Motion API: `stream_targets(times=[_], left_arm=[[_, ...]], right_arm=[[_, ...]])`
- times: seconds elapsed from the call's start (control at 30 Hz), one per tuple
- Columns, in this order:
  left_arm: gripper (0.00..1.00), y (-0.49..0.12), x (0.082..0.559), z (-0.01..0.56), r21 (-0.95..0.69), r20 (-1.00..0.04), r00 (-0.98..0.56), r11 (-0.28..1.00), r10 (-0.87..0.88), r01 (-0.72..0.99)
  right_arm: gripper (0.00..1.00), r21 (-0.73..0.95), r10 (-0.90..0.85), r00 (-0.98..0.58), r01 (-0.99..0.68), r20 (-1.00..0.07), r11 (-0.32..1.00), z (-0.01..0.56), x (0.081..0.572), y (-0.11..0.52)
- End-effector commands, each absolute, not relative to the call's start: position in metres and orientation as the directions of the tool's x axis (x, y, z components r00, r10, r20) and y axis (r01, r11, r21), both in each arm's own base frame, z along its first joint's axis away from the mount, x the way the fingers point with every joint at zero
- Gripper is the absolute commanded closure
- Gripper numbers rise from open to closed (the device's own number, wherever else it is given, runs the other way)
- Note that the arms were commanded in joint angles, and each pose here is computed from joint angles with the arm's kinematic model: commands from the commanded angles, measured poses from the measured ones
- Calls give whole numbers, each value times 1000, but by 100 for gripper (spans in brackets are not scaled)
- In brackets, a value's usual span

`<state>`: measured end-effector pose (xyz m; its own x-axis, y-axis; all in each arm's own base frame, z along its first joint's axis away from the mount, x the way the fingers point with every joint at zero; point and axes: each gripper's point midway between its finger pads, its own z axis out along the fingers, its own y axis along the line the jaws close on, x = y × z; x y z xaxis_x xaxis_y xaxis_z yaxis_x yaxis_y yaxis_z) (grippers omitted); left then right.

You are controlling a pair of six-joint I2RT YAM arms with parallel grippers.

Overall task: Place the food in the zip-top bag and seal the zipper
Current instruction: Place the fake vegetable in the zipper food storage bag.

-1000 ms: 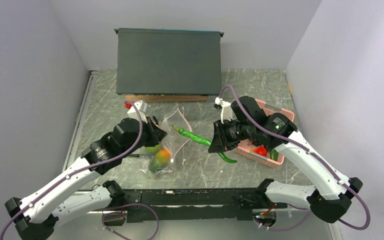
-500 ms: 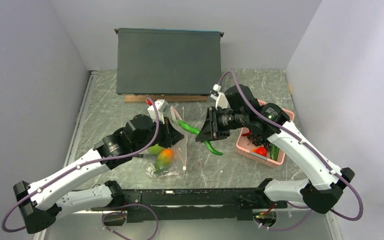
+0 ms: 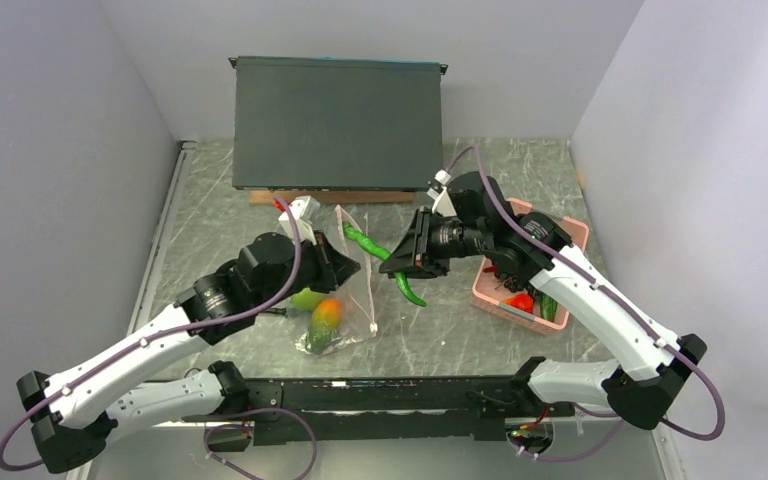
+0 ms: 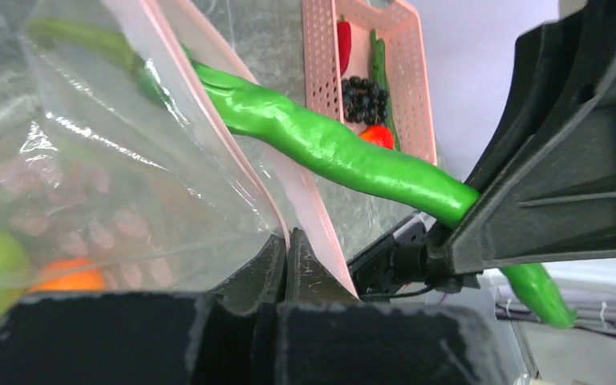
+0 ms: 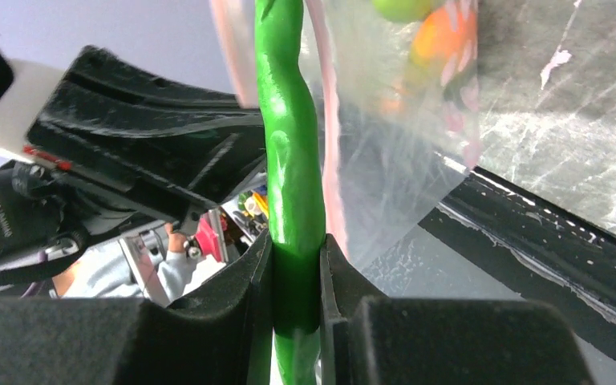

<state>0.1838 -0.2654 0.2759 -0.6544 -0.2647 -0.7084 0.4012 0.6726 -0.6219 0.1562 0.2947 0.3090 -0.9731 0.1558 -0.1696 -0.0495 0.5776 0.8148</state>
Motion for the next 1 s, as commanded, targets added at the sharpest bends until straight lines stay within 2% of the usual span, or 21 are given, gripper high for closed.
stream_targets(times=[0.0,0.13,0.37,0.57,0.77,0.97], left_arm=[[100,-249,188,299,-676,-686,-609,657,-397,333],[100,-245,187,306,-701,-678,-591,628,-437,339],[100,-272,182,302,-720,-655,-652,577,-383,384],[100,-287,181,296,-756,-625,-674,520,-394,397],[100,-293,181,300,-762,-623,-677,501,-392,411],[100,-279,180,304,-761,-628,-651,513,-427,397]], right_arm=[[100,805,263,-951,25,-164,593,307,161,287],[100,807,316,-935,58,-163,588,300,162,286],[100,843,361,-926,107,-109,528,303,169,303],[86,878,429,-897,118,-106,465,319,182,311],[88,855,475,-873,162,-109,494,289,199,318],[92,809,545,-806,154,-229,568,263,213,300]])
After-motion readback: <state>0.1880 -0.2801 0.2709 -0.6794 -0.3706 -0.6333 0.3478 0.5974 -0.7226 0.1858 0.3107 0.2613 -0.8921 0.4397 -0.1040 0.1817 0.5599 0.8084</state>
